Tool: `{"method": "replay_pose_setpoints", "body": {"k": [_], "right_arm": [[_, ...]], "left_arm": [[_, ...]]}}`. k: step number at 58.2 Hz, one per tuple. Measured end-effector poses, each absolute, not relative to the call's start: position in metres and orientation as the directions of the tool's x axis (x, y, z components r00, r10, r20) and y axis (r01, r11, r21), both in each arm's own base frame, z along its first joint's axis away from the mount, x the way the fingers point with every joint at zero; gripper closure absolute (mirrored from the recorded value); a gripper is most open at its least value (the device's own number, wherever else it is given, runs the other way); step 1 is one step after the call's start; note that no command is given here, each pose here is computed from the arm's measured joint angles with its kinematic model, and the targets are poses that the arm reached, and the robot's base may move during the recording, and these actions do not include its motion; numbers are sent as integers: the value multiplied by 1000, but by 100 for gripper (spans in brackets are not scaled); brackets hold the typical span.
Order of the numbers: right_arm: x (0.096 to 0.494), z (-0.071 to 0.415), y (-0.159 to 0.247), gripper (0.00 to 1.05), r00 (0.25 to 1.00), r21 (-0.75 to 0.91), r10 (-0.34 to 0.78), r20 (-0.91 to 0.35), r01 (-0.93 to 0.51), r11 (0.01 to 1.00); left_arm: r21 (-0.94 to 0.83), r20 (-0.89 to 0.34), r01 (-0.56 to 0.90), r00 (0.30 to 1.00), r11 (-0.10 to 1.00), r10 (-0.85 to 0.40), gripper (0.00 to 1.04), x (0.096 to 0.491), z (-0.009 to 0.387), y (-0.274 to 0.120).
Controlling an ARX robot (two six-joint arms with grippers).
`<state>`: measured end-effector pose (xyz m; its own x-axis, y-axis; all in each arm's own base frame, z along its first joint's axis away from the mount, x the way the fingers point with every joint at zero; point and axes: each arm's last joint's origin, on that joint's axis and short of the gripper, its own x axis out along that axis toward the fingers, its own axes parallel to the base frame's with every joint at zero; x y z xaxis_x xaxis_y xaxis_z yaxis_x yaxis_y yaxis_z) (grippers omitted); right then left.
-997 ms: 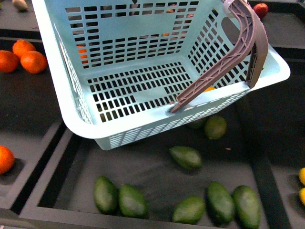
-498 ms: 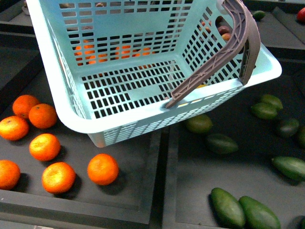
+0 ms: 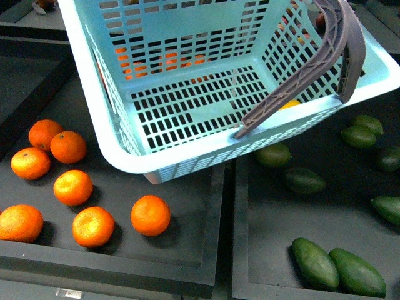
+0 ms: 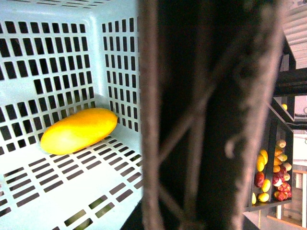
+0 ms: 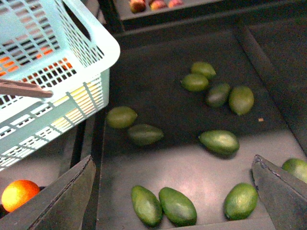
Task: Pick mango and avocado into basket
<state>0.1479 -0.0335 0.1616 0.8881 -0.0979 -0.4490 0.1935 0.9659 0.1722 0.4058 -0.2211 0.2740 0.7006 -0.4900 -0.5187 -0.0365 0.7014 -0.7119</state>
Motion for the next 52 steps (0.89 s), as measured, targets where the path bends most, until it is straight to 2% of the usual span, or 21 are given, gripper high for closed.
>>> {"method": "replay_pose_setpoints", "body": {"k": [10,15,32,52], "right_arm": [[204,154,-76,8,880,113,-87,-467,156,981],[231,130,-96,8,825,61,-28,-564,76,995],[270,52,-136,8,664,39,11,-748,28,999],[306,-10,-149,8,564,33,13,-825,25,999]], "left_arm": [[-720,-518,-43,697,693,-496,100,406,274,-222],[-712,-519,-50,709,701,-477,100,406,274,-220],[-711,-519,-50,710,701,-476,100,408,274,-218],[-713,-519,-45,705,700,-484,100,407,274,-219]]}}
